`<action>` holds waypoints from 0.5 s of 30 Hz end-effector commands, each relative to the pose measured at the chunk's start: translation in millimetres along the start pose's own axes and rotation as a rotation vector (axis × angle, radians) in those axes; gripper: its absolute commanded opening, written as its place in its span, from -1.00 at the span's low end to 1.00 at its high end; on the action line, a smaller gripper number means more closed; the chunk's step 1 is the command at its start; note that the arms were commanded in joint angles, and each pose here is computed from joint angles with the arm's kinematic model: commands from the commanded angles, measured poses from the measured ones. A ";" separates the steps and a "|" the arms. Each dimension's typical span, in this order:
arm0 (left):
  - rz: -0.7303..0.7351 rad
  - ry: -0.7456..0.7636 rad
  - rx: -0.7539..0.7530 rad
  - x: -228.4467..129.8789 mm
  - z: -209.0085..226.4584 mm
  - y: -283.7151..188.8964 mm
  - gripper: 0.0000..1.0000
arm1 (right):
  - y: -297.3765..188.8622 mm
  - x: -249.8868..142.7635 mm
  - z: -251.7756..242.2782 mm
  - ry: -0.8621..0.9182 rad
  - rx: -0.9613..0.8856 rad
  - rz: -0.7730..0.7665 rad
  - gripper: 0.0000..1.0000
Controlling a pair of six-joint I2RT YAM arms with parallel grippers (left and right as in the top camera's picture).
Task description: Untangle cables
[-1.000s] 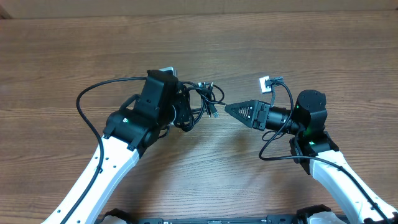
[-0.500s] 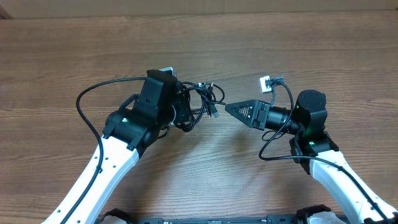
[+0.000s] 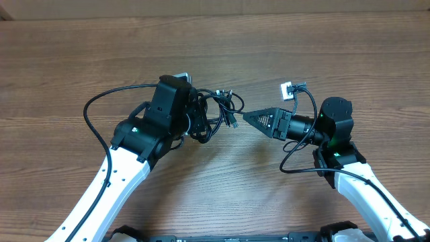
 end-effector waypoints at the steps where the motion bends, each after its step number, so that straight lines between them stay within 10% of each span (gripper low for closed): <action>1: -0.015 -0.004 -0.034 3.0 -5.6 -6.9 -0.92 | 0.6 5.5 4.2 -0.021 0.005 -0.011 -0.09; 15: -0.032 -0.007 -0.018 5.6 -3.2 -7.0 -0.91 | 0.6 5.2 -1.4 -0.008 -0.031 -0.021 -0.09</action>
Point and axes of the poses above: each gripper's point midway between its finger pads, its own y axis out along the fingers, its own z axis along the line the jaws close on, x = y × z, the point moved 5 cm from there along -y, back along the fingers, and after that the axes turned 12 degrees about -y, right-handed, at the moved point
